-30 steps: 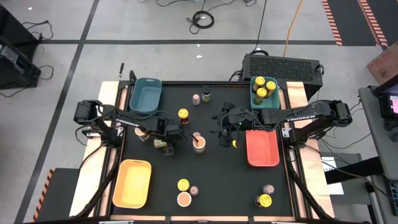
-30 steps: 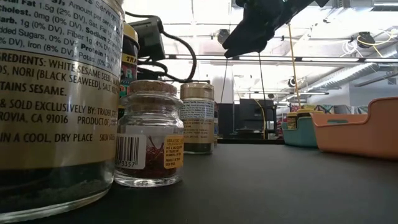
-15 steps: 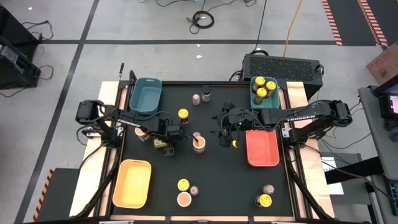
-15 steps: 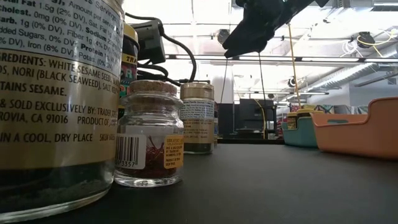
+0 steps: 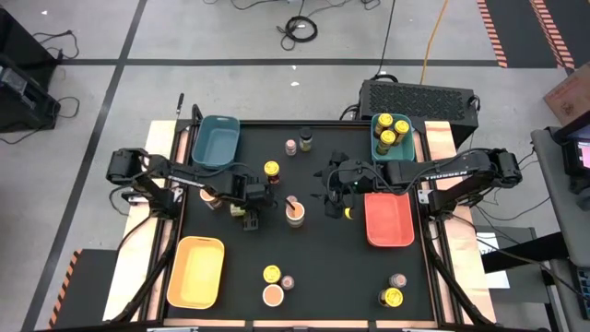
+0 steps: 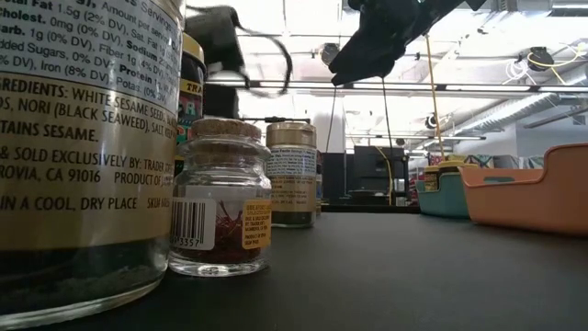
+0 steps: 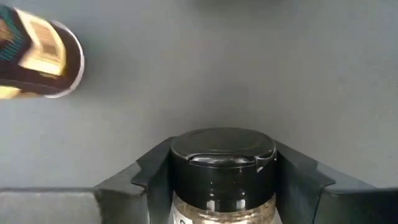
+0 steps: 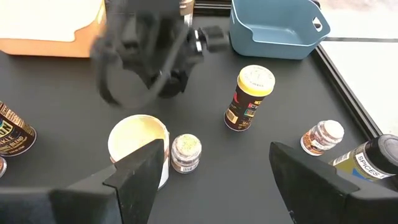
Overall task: Sort spices by type
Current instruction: Adjust the black spice bottle
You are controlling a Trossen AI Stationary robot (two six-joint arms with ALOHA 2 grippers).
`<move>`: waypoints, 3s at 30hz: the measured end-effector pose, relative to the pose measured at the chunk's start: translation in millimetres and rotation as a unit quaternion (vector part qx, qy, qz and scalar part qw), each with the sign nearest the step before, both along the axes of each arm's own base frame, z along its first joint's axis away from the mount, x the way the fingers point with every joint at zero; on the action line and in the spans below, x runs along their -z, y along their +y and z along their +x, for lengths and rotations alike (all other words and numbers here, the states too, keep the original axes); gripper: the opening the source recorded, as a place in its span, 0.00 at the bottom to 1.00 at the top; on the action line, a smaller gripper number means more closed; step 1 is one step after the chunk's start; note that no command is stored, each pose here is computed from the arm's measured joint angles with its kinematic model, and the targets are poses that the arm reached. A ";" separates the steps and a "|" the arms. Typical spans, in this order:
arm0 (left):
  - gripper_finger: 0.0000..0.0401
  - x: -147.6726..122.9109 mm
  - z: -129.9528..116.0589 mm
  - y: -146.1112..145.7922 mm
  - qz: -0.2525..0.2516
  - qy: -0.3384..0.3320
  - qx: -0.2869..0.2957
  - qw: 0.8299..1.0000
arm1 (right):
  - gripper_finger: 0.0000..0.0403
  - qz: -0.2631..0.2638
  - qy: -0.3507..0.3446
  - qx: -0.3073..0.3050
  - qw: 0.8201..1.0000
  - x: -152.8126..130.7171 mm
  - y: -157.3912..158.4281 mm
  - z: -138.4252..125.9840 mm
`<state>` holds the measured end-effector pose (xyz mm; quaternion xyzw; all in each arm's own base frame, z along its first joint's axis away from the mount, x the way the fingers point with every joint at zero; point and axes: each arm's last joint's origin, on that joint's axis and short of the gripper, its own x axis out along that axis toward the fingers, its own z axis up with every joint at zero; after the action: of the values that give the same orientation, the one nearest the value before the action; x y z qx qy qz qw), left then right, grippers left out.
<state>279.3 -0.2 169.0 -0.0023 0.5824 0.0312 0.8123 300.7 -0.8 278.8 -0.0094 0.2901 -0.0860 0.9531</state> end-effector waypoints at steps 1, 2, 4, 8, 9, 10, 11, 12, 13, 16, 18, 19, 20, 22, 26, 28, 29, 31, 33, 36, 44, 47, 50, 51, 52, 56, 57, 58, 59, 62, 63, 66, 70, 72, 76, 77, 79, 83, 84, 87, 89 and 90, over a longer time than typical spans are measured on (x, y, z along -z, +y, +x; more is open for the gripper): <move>0.52 -7.3 -1.9 -1.3 0.000 -0.014 0.002 1.000 | 0.71 0.000 0.000 0.000 1.000 0.0 0.1 0.0; 0.53 -15.9 -4.6 -2.4 0.000 -0.031 0.005 1.000 | 0.71 0.000 0.000 0.000 1.000 0.0 0.1 0.0; 0.54 -33.9 -12.9 -4.6 -0.001 -0.059 0.009 0.998 | 0.71 0.000 -0.001 0.000 1.000 -0.2 0.1 0.1; 0.55 -73.1 -34.2 -12.4 -0.004 -0.137 0.027 0.990 | 0.71 0.000 -0.015 -0.001 1.000 -2.4 0.1 1.5; 0.54 -82.5 -41.0 -14.5 -0.006 -0.156 0.032 0.987 | 0.71 -0.001 -0.019 -0.001 1.000 -3.2 0.1 2.1; 0.54 -92.1 -48.2 -16.5 -0.008 -0.178 0.037 0.983 | 0.71 -0.002 -0.023 -0.001 1.000 -3.8 0.1 2.4; 0.54 -99.3 -55.9 -18.2 -0.010 -0.198 0.042 0.979 | 0.71 -0.003 -0.025 -0.002 1.000 -4.2 0.0 2.7; 0.54 -104.4 -65.1 -19.0 -0.012 -0.216 0.044 0.975 | 0.71 -0.004 -0.027 -0.003 1.000 -4.5 0.1 2.9; 0.54 -107.3 -74.7 -19.3 -0.008 -0.230 0.042 0.972 | 0.71 -0.004 -0.028 -0.003 1.000 -4.8 0.0 3.0; 0.54 -107.1 -104.1 -16.7 0.013 -0.275 0.008 0.961 | 0.71 -0.004 -0.037 -0.003 0.999 -6.2 -0.1 3.9; 0.54 -103.7 -124.6 -12.5 0.043 -0.302 -0.025 0.952 | 0.71 -0.006 -0.042 -0.004 0.999 -7.2 -0.1 4.4; 0.54 -102.9 -133.9 -9.9 0.057 -0.318 -0.044 0.945 | 0.71 -0.008 -0.045 -0.005 0.999 -7.7 0.0 4.7; 0.54 -102.2 -142.7 -7.5 0.071 -0.337 -0.061 0.937 | 0.71 -0.009 -0.048 -0.006 0.999 -8.2 0.0 5.0; 0.54 -102.3 -157.2 -3.7 0.089 -0.382 -0.090 0.916 | 0.71 -0.009 -0.051 -0.006 0.999 -8.8 -0.4 5.3; 0.54 -95.5 -182.9 1.8 0.104 -0.444 -0.129 0.880 | 0.71 -0.007 -0.051 -0.004 0.999 -8.6 -0.4 5.2; 0.54 -88.5 -192.4 4.0 0.110 -0.461 -0.148 0.868 | 0.71 -0.007 -0.051 -0.004 0.999 -8.7 -0.4 5.2; 0.54 -84.5 -196.6 4.8 0.108 -0.467 -0.156 0.864 | 0.71 -0.007 -0.050 -0.004 0.999 -8.5 -0.4 5.2; 0.54 -79.2 -202.2 5.6 0.099 -0.486 -0.163 0.853 | 0.71 -0.007 -0.051 -0.004 0.999 -8.6 -0.5 5.2; 0.54 -75.3 -204.8 5.7 0.092 -0.509 -0.163 0.840 | 0.71 -0.007 -0.051 -0.003 0.999 -8.7 -0.8 5.2; 0.54 -67.5 -204.9 5.5 0.094 -0.527 -0.153 0.830 | 0.71 -0.007 -0.051 -0.003 0.999 -8.6 -0.8 5.2; 0.54 -60.3 -203.5 5.5 0.084 -0.530 -0.167 0.827 | 0.71 -0.006 -0.051 -0.003 0.999 -8.6 -0.8 5.2; 0.54 -60.5 -203.5 5.5 0.082 -0.531 -0.168 0.826 | 0.71 -0.006 -0.051 -0.003 0.999 -8.6 -0.8 5.2; 0.54 -59.2 -203.5 5.3 0.078 -0.527 -0.165 0.830 | 0.71 -0.007 -0.051 -0.003 0.999 -8.6 -0.8 5.2; 0.54 -58.4 -203.6 5.2 0.075 -0.524 -0.166 0.832 | 0.71 -0.007 -0.051 -0.003 0.999 -8.6 -0.8 5.2; 0.54 -56.7 -203.7 5.1 0.069 -0.518 -0.170 0.836 | 0.71 -0.007 -0.051 -0.003 0.999 -8.6 -0.8 5.2; 0.54 -48.5 -202.6 5.0 0.049 -0.504 -0.189 0.841 | 0.71 -0.007 -0.050 -0.003 0.999 -8.6 -0.8 5.2; 0.54 -44.6 -201.5 4.8 0.049 -0.500 -0.190 0.844 | 0.71 -0.008 -0.050 -0.004 0.999 -8.6 -0.8 5.2; 0.54 -42.5 -200.5 4.7 0.049 -0.500 -0.191 0.843 | 0.71 -0.009 -0.050 -0.005 0.999 -8.6 -0.8 5.2; 0.54 -40.5 -199.9 4.7 0.050 -0.500 -0.191 0.843 | 0.71 -0.009 -0.050 -0.005 0.999 -8.7 -0.8 5.2; 0.54 -38.2 -198.9 4.6 0.053 -0.499 -0.190 0.844 | 0.71 -0.010 -0.050 -0.005 0.999 -8.6 -0.8 5.2; 0.54 -38.3 -198.9 4.6 0.056 -0.500 -0.187 0.844 | 0.71 -0.010 -0.050 -0.005 0.999 -8.6 -0.8 5.2; 0.55 -39.1 -198.2 4.1 0.064 -0.501 -0.168 0.846 | 0.71 -0.010 -0.050 -0.005 0.999 -8.6 -0.8 5.2; 0.57 -36.0 -198.1 3.7 0.063 -0.491 -0.160 0.854 | 0.71 -0.010 -0.050 -0.005 0.999 -8.6 -0.8 5.2; 0.58 -33.7 -197.9 3.3 0.061 -0.484 -0.154 0.859 | 0.71 -0.011 -0.050 -0.006 0.999 -8.6 -0.8 5.2; 0.58 -33.5 -198.1 3.1 0.056 -0.482 -0.152 0.861 | 0.71 -0.012 -0.049 -0.006 0.999 -8.5 -0.8 5.2; 0.58 -33.8 -198.0 3.1 0.055 -0.484 -0.152 0.860 | 0.71 -0.012 -0.050 -0.006 0.999 -8.7 -0.8 5.2; 0.58 -34.7 -198.2 3.1 0.055 -0.485 -0.152 0.859 | 0.71 -0.012 -0.049 -0.007 0.999 -8.6 -0.8 5.2; 0.58 -45.5 -198.0 3.1 0.058 -0.517 -0.146 0.842 | 0.71 -0.012 -0.049 -0.006 0.999 -8.5 -0.8 5.2; 0.58 -50.9 -198.1 3.0 0.062 -0.531 -0.139 0.833 | 0.71 -0.012 -0.049 -0.006 0.999 -8.5 -0.8 5.2; 0.58 -67.1 -198.3 2.3 0.063 -0.585 -0.118 0.800 | 0.71 -0.012 -0.050 -0.006 0.999 -8.7 -0.8 5.2; 0.59 -73.2 -197.9 1.5 0.059 -0.609 -0.103 0.784 | 0.71 -0.007 -0.059 -0.004 0.998 -9.8 -0.8 6.3; 0.59 -75.0 -197.2 1.2 0.056 -0.616 -0.100 0.779 | 0.71 -0.005 -0.070 -0.002 0.998 -10.4 -0.7 8.6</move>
<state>82.2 1.0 244.0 -0.0338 -0.0491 0.1371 0.9888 309.3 -1.5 289.2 -0.0087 0.2224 -0.0856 0.9712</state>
